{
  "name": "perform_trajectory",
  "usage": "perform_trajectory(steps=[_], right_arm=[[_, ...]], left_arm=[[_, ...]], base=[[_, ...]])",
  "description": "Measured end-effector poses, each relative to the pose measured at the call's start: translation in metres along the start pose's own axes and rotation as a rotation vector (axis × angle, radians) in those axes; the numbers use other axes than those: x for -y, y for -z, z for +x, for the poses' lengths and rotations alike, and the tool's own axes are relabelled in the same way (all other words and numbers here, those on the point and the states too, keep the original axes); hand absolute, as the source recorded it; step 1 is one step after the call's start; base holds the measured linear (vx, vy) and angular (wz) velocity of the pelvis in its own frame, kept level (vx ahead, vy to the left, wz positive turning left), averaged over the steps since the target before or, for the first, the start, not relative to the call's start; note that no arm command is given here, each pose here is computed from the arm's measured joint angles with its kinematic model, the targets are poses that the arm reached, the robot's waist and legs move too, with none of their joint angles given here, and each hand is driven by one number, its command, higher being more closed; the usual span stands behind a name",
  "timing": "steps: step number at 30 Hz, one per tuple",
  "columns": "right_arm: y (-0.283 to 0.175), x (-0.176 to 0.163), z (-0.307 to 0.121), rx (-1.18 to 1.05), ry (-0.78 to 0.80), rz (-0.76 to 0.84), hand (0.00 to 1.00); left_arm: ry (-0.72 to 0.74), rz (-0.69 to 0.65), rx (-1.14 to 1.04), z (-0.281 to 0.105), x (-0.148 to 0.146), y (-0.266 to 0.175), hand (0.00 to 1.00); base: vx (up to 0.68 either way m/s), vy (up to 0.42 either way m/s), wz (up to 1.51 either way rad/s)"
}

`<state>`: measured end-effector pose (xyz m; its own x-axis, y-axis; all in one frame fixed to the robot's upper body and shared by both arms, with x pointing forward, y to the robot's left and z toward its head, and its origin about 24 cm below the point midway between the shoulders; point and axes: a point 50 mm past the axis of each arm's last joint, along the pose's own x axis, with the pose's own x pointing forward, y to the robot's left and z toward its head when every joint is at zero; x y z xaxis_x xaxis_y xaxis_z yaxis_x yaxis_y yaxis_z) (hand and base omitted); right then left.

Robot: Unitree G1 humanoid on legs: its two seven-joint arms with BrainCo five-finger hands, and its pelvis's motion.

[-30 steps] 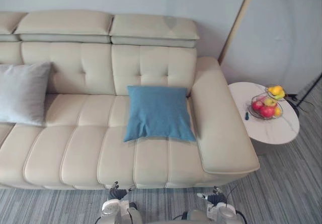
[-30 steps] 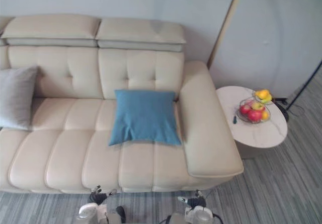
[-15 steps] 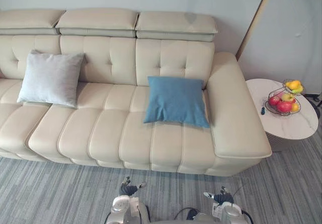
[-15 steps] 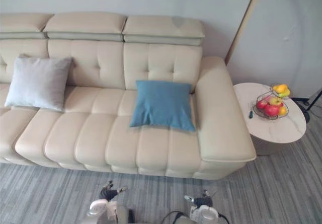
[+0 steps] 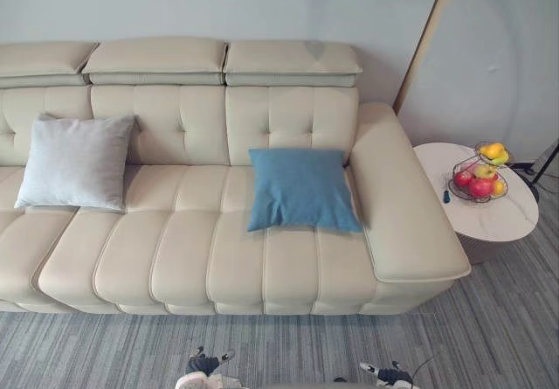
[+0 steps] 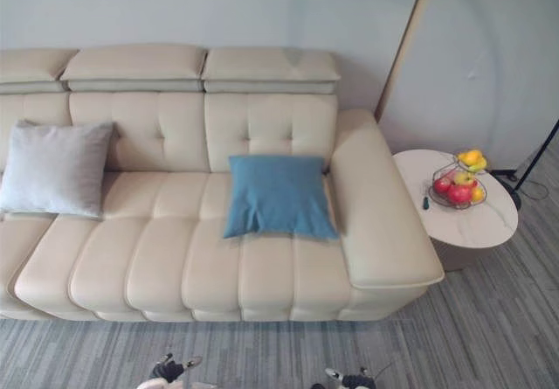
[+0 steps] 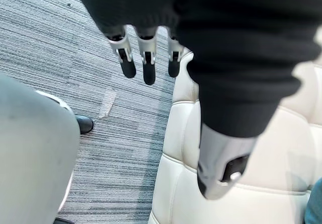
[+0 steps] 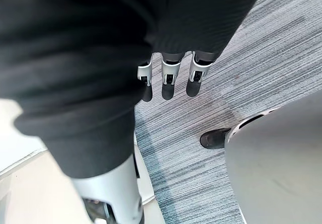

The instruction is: Pick up cushions and gather them together orderly.

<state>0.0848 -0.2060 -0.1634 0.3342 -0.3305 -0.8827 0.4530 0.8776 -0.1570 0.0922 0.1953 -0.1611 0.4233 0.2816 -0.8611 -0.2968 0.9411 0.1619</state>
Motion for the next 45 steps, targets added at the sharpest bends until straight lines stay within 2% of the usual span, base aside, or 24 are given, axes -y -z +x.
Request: perform_trajectory(steps=[20,29,37,40,45], right_arm=[[-0.003,0.0,-0.001,0.02,-0.009,-0.036,0.0],[-0.029,-0.021,-0.003,0.118,-0.072,-0.098,0.0],[-0.029,-0.007,0.0,0.113,-0.023,-0.045,0.0],[-0.026,-0.009,0.0,0.098,-0.022,-0.022,0.0],[-0.025,-0.014,0.0,0.085,-0.03,-0.032,0.0]], left_arm=[[0.037,0.003,0.002,0.001,0.003,-0.003,0.0],[0.017,-0.05,0.028,0.004,-0.002,-0.014,0.0],[0.078,-0.022,0.038,0.004,0.016,-0.02,0.0],[0.043,-0.142,0.055,0.004,0.011,-0.026,0.0],[0.03,-0.207,0.076,0.004,0.006,-0.028,0.0]], base=[[-0.03,-0.011,-0.18],[0.0,-0.004,-1.5],[0.19,-0.153,-0.79],[0.21,-0.244,-0.51],[0.2,-0.039,-1.27]])
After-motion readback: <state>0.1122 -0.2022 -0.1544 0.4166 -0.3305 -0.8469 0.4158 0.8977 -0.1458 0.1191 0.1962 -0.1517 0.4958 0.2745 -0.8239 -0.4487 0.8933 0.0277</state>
